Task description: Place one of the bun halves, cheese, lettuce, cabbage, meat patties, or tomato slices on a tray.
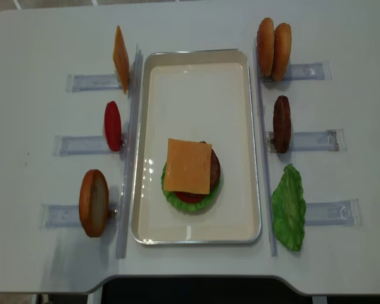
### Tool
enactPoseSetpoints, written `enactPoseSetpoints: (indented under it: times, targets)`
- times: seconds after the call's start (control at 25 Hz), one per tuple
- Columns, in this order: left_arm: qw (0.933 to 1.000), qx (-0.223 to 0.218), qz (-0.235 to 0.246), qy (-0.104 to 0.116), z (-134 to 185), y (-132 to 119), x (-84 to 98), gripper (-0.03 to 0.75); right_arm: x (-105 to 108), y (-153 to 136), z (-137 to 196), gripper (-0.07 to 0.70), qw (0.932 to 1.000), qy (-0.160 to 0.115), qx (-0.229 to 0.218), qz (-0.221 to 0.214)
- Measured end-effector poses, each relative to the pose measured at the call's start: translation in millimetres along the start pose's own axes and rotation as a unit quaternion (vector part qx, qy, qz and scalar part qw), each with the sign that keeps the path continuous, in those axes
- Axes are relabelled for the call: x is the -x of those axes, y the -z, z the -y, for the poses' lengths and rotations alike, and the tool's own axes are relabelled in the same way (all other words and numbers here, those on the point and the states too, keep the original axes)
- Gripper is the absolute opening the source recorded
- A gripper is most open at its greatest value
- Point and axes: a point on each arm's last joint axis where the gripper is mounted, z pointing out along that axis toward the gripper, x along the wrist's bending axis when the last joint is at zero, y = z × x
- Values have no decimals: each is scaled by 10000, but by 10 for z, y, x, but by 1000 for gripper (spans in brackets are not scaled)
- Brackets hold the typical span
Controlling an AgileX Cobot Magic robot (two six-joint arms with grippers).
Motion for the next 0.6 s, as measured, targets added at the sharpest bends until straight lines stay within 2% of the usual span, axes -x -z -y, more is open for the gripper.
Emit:
enactPoseSetpoints:
  times: [0.16,0.28,0.36,0.48,0.6]
  targets:
    - [9988,456,95,-140,295,85,27,579,0,0,0,432,10000,0,0,0]
    - [9958,893,149,-154,481,121,44,579,0,0,0,432,10000,0,0,0]
    - [9927,1158,211,-259,605,116,63,579,0,0,0,432,10000,0,0,0]
    - [9888,1402,319,-408,769,68,95,579,0,0,0,432,10000,0,0,0]
    - [9865,1535,414,-403,897,-15,119,579,0,0,0,432,10000,0,0,0]
